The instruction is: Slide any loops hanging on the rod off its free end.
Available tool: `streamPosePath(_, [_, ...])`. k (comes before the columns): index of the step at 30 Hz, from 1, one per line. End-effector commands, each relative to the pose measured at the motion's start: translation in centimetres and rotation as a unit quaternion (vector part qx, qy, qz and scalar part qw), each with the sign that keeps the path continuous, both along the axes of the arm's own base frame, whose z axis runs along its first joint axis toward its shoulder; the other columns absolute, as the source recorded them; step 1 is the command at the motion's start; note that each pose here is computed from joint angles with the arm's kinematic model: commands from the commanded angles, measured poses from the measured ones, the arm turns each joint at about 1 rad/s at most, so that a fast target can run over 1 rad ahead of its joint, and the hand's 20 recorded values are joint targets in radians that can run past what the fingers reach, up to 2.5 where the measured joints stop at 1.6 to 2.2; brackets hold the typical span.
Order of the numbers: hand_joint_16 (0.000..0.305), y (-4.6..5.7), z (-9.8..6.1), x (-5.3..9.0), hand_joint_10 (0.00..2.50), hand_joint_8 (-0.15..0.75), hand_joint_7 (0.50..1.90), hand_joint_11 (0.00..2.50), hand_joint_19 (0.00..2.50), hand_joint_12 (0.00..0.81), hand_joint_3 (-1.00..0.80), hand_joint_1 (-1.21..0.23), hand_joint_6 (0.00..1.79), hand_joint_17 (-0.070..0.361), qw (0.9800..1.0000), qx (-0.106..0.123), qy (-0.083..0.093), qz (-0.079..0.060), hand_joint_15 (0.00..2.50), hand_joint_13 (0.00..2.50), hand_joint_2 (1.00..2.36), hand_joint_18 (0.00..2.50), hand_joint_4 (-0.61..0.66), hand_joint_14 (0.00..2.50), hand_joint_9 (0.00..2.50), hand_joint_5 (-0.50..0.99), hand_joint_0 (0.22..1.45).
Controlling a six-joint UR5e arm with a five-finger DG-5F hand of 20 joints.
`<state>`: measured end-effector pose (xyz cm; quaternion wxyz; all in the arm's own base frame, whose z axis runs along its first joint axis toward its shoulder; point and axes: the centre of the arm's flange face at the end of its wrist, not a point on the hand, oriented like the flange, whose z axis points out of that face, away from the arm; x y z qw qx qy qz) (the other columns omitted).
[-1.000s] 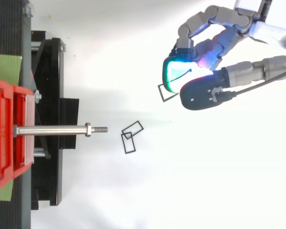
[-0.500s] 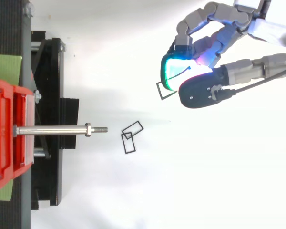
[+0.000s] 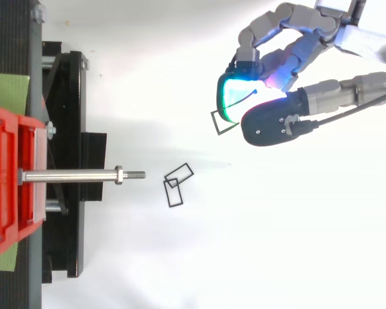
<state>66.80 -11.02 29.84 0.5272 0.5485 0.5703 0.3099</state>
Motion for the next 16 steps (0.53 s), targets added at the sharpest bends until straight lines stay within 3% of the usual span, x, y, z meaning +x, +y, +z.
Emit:
streamPosePath(1, [0.048, 0.00, 0.02, 0.01, 0.01, 0.282, 1.03, 0.38, 0.33, 0.349, -0.09, -0.80, 0.92, 0.108, 1.0000, 0.000, 0.000, 0.000, 0.15, 0.70, 1.01, 0.71, -0.09, 0.01, 1.13, -0.11, 0.64])
streamPosePath(16, [0.048, -0.01, 0.02, 0.01, 0.01, 0.279, 1.04, 0.37, 0.33, 0.348, -0.10, -0.80, 0.92, 0.107, 1.0000, 0.000, 0.000, -0.001, 0.15, 0.70, 1.01, 0.70, -0.10, 0.01, 1.12, -0.11, 0.64])
